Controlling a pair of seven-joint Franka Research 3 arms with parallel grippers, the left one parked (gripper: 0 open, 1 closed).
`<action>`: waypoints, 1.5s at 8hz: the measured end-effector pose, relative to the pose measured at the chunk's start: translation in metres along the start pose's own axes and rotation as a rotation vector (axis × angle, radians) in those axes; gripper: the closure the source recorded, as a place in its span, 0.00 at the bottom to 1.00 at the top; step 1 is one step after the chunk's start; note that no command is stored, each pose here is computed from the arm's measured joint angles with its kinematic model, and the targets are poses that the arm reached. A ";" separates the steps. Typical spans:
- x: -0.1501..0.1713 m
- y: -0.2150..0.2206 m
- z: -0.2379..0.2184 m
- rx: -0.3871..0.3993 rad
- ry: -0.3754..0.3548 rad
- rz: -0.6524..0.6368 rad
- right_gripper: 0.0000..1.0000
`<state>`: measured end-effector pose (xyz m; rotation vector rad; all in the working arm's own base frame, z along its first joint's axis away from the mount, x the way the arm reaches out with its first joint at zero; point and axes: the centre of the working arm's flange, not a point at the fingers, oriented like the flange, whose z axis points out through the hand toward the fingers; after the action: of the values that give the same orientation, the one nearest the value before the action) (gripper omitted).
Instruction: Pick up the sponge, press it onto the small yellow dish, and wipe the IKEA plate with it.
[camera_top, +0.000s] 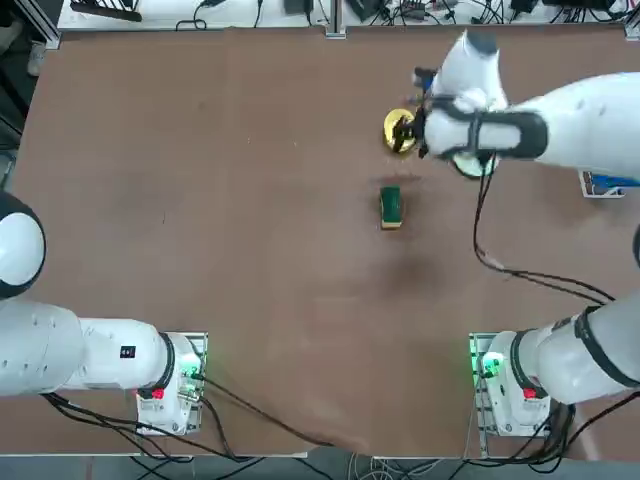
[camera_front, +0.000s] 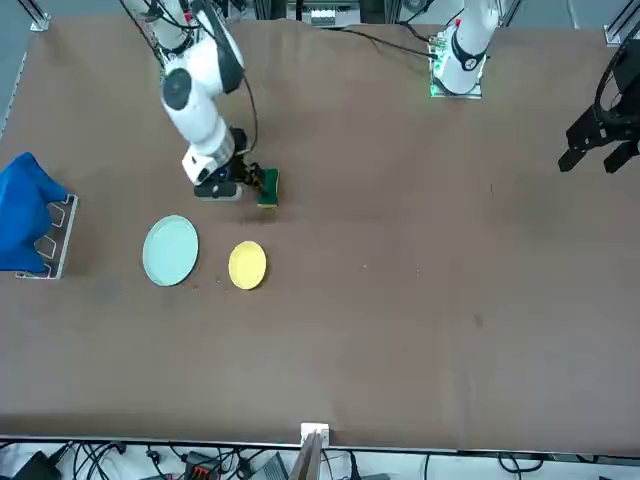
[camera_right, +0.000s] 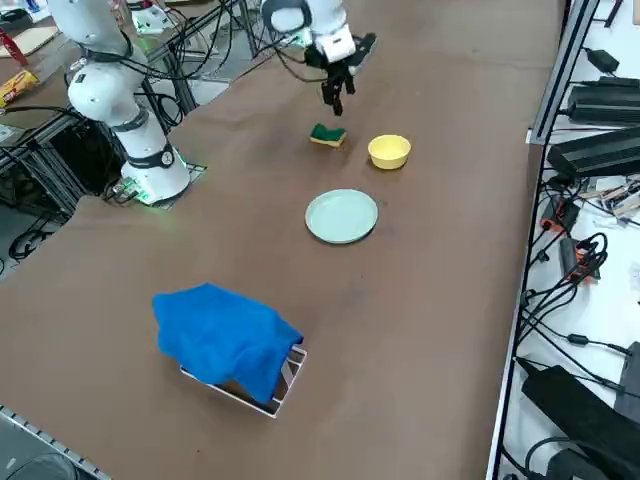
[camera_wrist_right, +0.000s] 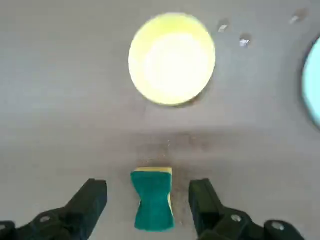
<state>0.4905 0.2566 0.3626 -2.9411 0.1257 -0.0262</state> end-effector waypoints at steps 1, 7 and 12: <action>0.029 0.007 -0.039 -0.005 -0.007 0.006 0.00; 0.116 0.113 -0.199 -0.168 -0.038 0.003 0.00; 0.128 0.182 -0.280 -0.241 -0.068 0.002 0.00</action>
<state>0.5953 0.0134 0.6021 -3.1776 0.1299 0.0960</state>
